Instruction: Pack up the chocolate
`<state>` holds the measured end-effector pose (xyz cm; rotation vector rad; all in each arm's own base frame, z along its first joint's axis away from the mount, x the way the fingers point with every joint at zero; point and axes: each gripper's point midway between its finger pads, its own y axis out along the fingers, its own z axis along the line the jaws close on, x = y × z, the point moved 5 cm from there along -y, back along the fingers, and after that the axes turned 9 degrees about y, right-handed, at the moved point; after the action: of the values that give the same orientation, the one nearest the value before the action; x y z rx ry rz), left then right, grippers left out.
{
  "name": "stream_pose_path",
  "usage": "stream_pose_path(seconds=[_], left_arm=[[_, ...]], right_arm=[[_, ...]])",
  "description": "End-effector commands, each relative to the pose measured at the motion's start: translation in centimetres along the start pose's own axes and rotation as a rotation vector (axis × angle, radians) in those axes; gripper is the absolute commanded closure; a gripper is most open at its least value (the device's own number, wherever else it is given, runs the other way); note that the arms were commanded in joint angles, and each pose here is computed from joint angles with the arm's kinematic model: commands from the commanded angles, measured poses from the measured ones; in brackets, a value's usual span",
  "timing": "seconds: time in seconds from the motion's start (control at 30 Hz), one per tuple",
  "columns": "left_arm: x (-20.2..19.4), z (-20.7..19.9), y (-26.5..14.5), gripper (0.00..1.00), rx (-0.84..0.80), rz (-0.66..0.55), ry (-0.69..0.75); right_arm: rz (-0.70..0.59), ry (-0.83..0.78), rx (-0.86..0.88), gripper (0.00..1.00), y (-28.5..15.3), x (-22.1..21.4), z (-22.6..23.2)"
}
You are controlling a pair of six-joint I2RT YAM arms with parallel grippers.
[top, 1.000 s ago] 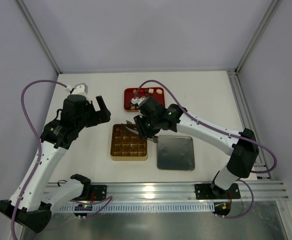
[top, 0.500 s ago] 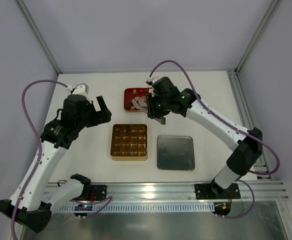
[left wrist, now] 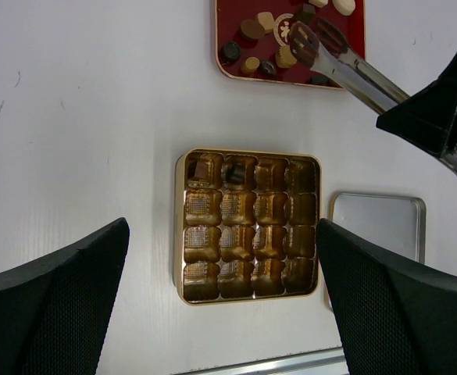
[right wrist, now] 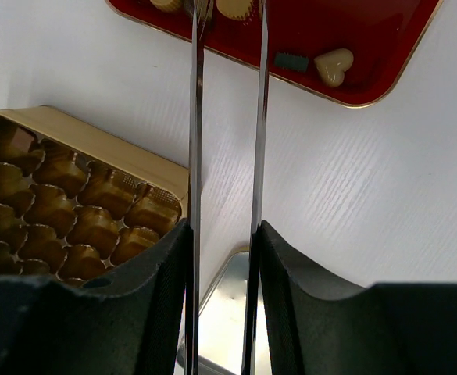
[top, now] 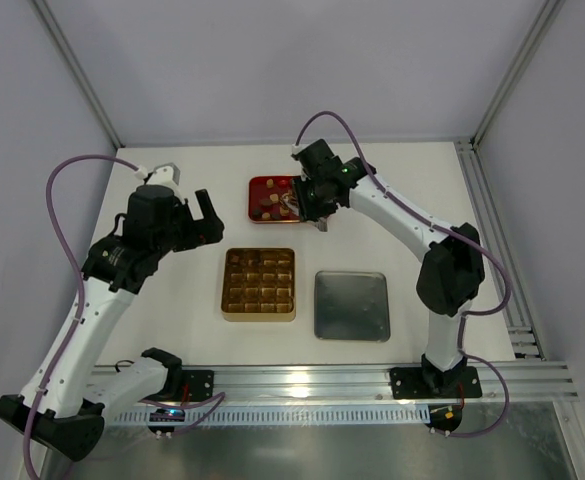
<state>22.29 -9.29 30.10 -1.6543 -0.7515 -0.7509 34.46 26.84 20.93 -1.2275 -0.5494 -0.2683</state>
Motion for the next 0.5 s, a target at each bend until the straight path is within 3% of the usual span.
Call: stream_pose_path(seconds=[0.0, 0.47], left_arm=[[1.1, -0.3, -0.9, 0.00, -0.021, -0.035, 0.015], [0.9, -0.3, -0.8, 0.00, -0.019, -0.024, 0.022]], right_arm=[[-0.043, -0.016, 0.001, 0.59, -0.7, 1.3, 0.4], [-0.015, -0.011, 0.004, 0.56, 1.3, 1.0, 0.5]])
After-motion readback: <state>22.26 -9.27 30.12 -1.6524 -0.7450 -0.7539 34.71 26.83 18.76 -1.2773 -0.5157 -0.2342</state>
